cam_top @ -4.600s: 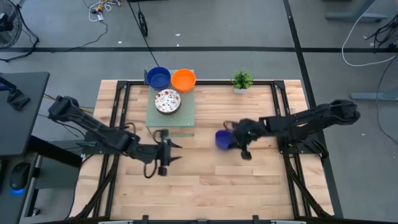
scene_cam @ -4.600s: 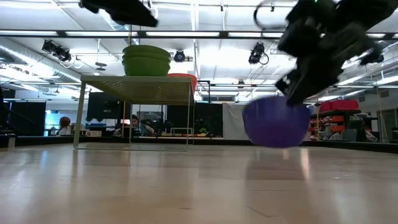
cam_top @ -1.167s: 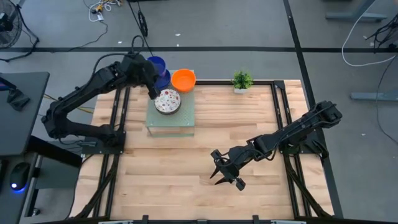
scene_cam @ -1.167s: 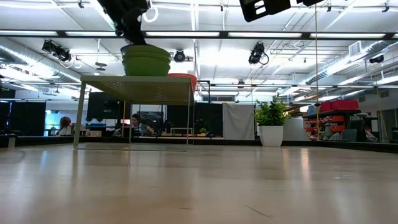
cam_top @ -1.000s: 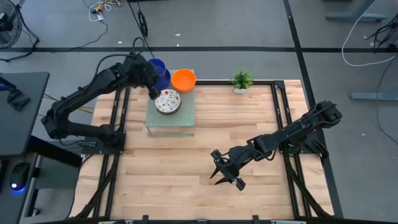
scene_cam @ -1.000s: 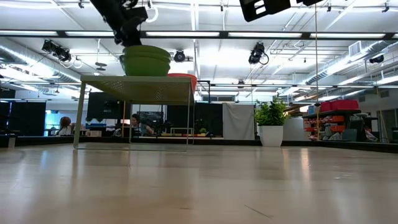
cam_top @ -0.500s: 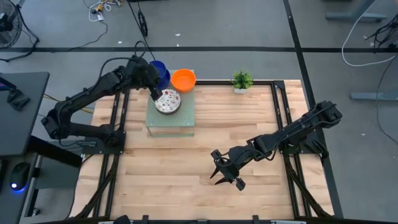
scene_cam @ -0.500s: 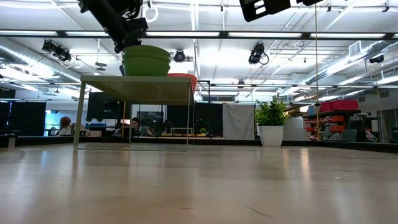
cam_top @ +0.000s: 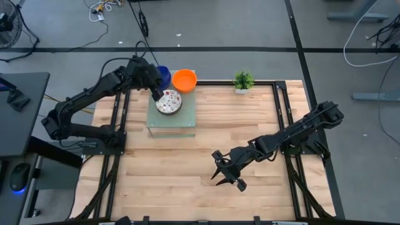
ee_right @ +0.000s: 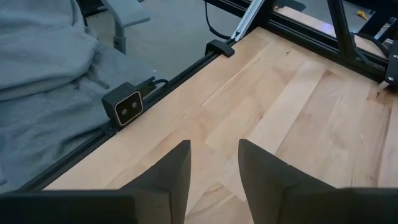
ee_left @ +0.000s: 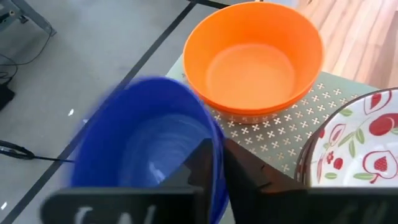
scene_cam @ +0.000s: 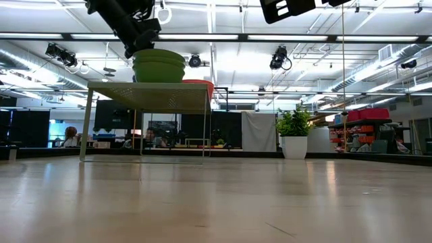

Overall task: Pick & Place Mini bowls
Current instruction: Stack the blue bowl on top of the stacked blue bowl on the shelf, then return to Home Position

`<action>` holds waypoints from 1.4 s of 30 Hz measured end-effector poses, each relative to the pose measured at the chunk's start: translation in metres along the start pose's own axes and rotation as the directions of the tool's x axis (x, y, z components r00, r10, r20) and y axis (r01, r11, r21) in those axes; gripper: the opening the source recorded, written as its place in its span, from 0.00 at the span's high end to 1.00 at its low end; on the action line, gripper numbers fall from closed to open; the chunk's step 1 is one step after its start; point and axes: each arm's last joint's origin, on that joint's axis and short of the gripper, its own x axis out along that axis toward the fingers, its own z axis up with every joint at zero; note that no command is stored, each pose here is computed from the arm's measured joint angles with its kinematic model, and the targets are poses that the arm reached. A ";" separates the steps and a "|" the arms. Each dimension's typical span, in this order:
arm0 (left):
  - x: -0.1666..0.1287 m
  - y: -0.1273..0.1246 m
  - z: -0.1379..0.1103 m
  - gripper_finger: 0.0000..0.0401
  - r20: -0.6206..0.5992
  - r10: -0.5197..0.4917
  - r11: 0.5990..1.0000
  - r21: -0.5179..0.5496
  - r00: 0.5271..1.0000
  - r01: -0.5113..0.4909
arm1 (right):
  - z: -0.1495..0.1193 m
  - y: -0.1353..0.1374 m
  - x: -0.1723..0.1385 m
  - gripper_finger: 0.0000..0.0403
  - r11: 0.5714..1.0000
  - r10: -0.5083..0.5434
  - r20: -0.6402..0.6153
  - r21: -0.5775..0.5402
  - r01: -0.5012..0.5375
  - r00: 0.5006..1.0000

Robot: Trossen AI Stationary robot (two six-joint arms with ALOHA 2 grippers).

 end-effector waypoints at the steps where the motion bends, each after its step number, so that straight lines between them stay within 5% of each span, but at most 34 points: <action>1: 0.000 0.000 0.000 0.88 0.000 0.000 1.000 0.000 1.000 0.000 | 0.000 0.000 0.000 0.67 1.000 0.000 0.000 0.000 0.000 1.000; 13: -0.014 0.002 0.010 0.71 0.051 -0.012 1.000 -0.022 0.999 0.013 | 0.000 0.000 0.000 0.67 1.000 0.000 -0.001 0.000 0.000 1.000; 21: -0.057 0.005 0.014 0.86 0.164 0.016 1.000 -0.014 0.986 -0.013 | -0.003 0.001 0.000 0.67 1.000 0.007 -0.029 0.006 -0.007 1.000; 25: -0.078 0.003 -0.001 0.97 0.196 0.023 1.000 -0.015 0.980 -0.020 | -0.006 0.001 0.000 0.67 1.000 0.014 -0.060 0.014 -0.013 0.998; 29: -0.091 -0.003 -0.030 0.98 0.221 0.029 0.999 -0.028 0.975 -0.023 | -0.026 -0.003 -0.001 0.67 0.999 -0.005 -0.070 0.031 0.008 0.998; 35: -0.094 -0.019 -0.081 0.98 0.288 -0.065 0.994 -0.068 0.955 0.088 | -0.052 -0.030 -0.034 0.70 0.962 -0.202 0.012 0.191 0.196 0.979; 42: -0.092 -0.035 -0.122 0.97 0.427 -0.164 0.968 -0.102 0.889 0.228 | -0.074 -0.044 -0.107 0.79 0.812 -0.499 0.146 0.423 0.402 0.854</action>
